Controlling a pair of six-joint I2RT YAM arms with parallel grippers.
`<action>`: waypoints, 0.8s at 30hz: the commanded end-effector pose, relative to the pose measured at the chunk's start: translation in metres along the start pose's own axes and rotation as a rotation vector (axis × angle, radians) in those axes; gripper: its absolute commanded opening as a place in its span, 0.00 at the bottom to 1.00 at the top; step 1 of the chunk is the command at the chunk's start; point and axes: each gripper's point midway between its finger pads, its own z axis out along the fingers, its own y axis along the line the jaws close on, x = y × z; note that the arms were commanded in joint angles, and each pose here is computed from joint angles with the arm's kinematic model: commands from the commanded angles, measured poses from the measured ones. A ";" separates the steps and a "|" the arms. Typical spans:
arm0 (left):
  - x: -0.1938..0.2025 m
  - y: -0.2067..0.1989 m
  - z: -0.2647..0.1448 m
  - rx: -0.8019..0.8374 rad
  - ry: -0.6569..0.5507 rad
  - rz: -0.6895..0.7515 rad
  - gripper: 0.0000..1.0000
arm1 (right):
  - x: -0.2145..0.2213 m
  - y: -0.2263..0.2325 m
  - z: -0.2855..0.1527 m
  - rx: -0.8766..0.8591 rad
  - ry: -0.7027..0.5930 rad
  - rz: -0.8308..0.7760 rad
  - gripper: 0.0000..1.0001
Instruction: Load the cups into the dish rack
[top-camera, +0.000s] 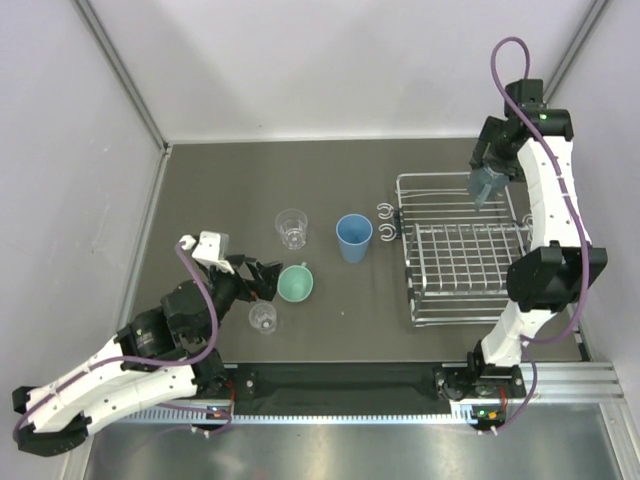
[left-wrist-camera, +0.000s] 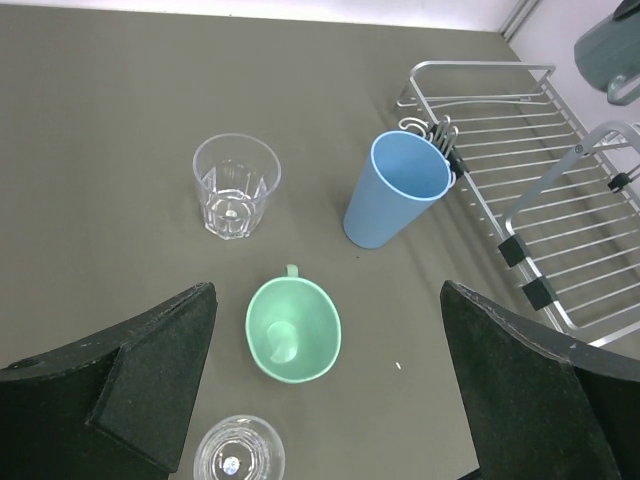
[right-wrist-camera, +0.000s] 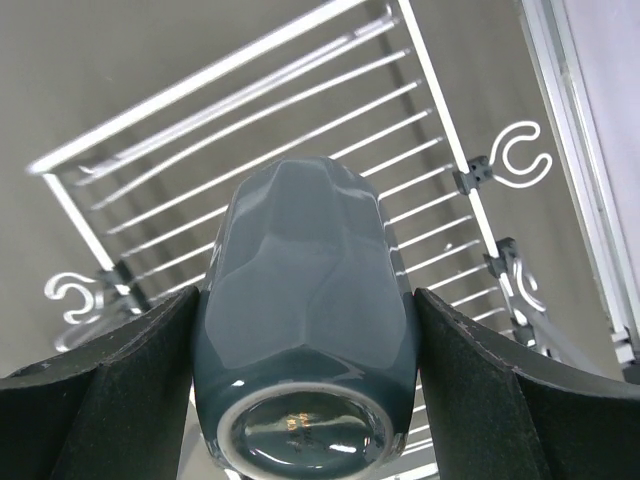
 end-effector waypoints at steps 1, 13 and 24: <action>-0.004 0.006 -0.004 -0.019 -0.021 -0.022 0.99 | -0.009 -0.013 0.003 0.030 -0.049 -0.034 0.00; -0.001 0.007 -0.003 -0.031 -0.020 -0.078 0.99 | 0.030 -0.028 0.042 0.041 0.071 -0.090 0.00; 0.000 0.003 -0.003 -0.017 -0.014 -0.086 0.99 | 0.043 -0.034 0.062 0.043 0.122 -0.096 0.00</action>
